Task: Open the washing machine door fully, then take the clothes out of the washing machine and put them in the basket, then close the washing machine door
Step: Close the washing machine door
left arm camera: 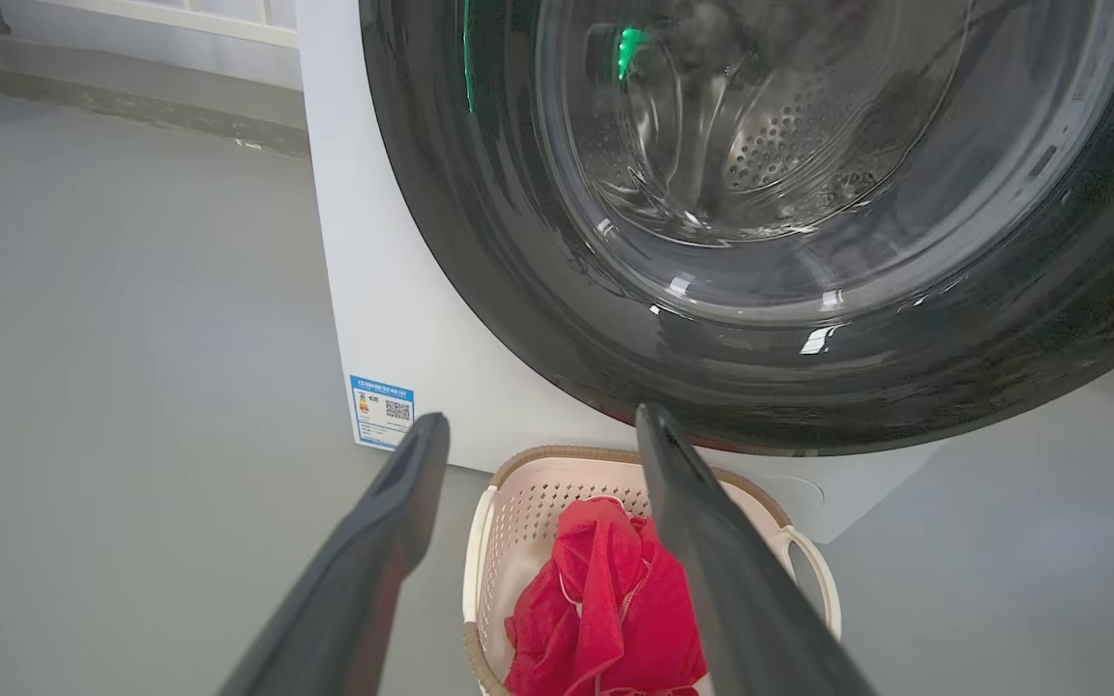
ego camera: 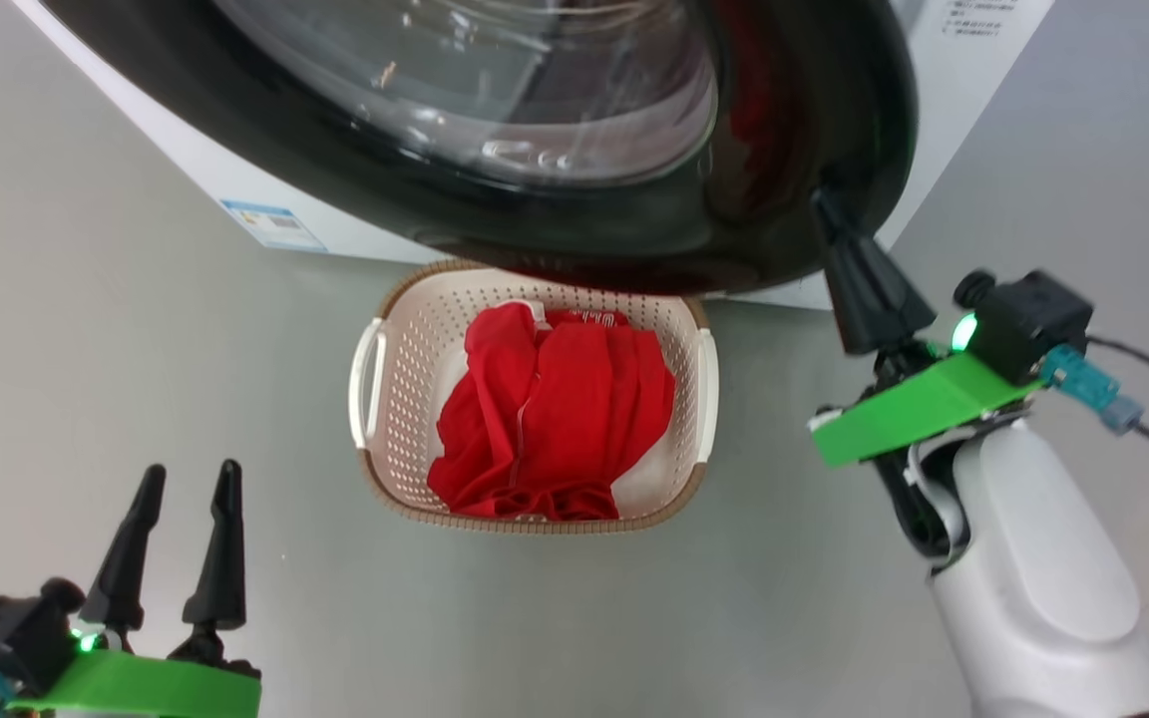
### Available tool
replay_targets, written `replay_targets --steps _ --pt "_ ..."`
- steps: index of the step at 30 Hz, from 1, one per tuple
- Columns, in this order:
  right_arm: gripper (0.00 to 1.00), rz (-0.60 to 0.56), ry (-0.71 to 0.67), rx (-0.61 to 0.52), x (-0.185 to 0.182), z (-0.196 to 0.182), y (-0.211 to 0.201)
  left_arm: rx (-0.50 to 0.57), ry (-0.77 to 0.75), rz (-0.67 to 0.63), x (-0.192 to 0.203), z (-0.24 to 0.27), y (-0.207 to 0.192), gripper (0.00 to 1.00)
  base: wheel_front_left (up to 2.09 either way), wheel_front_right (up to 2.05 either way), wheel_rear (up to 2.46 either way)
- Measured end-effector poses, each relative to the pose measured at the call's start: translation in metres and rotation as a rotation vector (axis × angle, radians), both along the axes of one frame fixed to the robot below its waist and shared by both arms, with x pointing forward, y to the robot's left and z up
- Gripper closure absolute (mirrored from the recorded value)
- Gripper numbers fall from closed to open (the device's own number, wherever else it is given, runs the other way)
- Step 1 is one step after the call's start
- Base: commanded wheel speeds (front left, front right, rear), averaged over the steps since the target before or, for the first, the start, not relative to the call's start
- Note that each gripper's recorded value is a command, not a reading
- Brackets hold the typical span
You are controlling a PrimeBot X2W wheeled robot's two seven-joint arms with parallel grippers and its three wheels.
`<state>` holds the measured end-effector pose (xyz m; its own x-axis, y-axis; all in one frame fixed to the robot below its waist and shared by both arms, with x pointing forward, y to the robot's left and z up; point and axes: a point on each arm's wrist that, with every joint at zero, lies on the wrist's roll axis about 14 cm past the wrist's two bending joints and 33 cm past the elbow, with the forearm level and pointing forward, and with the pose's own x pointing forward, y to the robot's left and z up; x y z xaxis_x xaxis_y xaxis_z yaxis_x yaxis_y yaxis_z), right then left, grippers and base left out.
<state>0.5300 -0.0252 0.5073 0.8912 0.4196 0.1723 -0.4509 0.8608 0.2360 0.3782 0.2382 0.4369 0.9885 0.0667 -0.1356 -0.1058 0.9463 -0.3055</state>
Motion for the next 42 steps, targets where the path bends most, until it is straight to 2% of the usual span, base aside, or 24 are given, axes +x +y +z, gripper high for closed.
replay_targets --steps 19,26,32,33,34,35,36,37,42 --pt "1.0 -0.07 -0.093 0.066 0.06 0.015 -0.008 0.009 0.04 -0.022 0.025 -0.019 0.001 0.0 0.0 0.0 0.0" --pt "1.0 -0.059 -0.109 0.09 0.067 0.015 -0.003 0.011 0.038 -0.017 0.034 -0.021 0.004 0.0 0.0 0.0 0.0" --pt "1.0 -0.05 -0.126 0.066 0.064 0.021 -0.001 0.01 0.022 -0.02 0.035 -0.016 0.003 0.0 0.0 0.0 0.0" --pt "0.93 -0.045 -0.126 0.063 0.062 0.022 0.0 0.01 0.018 -0.021 0.035 -0.014 0.003 0.0 0.0 0.0 0.0" --pt "0.7 -0.04 -0.125 0.058 0.061 0.023 0.002 0.01 0.015 -0.021 0.035 -0.013 0.003 0.0 0.0 0.0 0.0" --pt "0.59 -0.034 -0.119 0.047 0.057 0.022 0.003 0.008 0.006 -0.022 0.034 -0.009 0.002 0.0 0.0 0.0 0.0" --pt "0.11 -0.032 -0.112 0.042 0.054 0.021 0.003 0.008 0.001 -0.021 0.034 -0.007 0.002 0.0 0.0 0.0 0.0" --pt "0.0 -0.031 -0.1 0.036 0.05 0.018 0.003 0.008 -0.004 -0.02 0.033 -0.006 0.003 0.0 0.0 0.0 0.0" --pt "0.0 -0.028 -0.027 0.022 0.027 0.001 -0.002 0.012 -0.015 -0.013 0.025 0.001 0.004 0.0 0.0 0.0 0.0"
